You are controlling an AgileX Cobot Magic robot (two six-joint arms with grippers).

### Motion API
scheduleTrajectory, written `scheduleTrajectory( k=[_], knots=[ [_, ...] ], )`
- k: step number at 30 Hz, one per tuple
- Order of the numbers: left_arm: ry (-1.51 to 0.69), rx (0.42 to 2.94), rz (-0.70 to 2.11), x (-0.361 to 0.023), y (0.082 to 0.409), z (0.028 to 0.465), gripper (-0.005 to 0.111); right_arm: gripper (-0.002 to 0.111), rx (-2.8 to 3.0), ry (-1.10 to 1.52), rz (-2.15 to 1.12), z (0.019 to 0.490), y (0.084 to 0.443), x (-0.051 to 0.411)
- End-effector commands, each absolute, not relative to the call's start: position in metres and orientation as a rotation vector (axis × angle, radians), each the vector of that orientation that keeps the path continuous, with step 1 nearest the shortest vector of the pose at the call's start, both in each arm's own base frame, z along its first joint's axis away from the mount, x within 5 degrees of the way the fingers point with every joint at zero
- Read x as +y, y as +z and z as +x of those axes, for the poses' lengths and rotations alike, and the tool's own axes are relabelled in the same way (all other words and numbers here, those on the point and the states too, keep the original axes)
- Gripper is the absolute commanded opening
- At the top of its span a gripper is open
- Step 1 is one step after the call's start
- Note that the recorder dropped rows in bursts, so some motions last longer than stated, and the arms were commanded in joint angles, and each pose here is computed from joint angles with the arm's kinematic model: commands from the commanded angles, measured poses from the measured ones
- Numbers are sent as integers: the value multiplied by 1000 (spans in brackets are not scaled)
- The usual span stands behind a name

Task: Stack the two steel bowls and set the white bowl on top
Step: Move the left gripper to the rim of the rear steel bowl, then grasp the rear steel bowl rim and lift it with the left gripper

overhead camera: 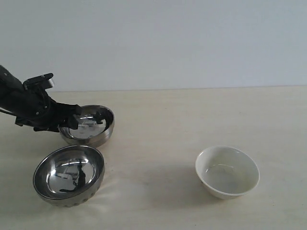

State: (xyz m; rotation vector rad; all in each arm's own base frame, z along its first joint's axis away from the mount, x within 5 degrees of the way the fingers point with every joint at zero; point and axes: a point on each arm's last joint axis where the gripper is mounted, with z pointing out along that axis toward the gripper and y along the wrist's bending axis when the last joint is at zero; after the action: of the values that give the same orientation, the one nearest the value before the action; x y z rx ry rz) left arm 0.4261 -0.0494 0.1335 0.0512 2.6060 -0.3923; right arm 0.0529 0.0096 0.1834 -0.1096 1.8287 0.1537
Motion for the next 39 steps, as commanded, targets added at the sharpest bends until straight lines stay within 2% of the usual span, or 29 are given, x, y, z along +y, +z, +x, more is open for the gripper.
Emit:
scheduleTrajectory(
  k=[1, 6, 11, 16, 22, 29, 34, 39],
  knots=[
    [-378, 2584, 55, -51, 137, 429, 28, 0, 1824, 145, -110, 53, 182, 9],
    [-378, 2569, 42, -51, 139, 430, 4, 0, 1824, 145, -110, 53, 182, 9],
    [-419, 2548, 70, -54, 163, 431, 4, 0, 1824, 145, -110, 53, 182, 9],
    [-515, 2485, 81, -64, 206, 426, 4, 0, 1824, 145, -110, 53, 182, 9],
    [-567, 2426, 233, -105, 240, 407, 4, 0, 1824, 145, -110, 53, 182, 9],
    [-626, 2461, 439, -178, 239, 379, 4, 0, 1824, 145, -110, 53, 182, 9],
    [-646, 2514, 461, -199, 236, 365, 4, 0, 1824, 145, -110, 53, 182, 9],
    [-649, 2570, 447, -204, 221, 356, 4, 0, 1824, 145, -110, 53, 182, 9]
  ],
)
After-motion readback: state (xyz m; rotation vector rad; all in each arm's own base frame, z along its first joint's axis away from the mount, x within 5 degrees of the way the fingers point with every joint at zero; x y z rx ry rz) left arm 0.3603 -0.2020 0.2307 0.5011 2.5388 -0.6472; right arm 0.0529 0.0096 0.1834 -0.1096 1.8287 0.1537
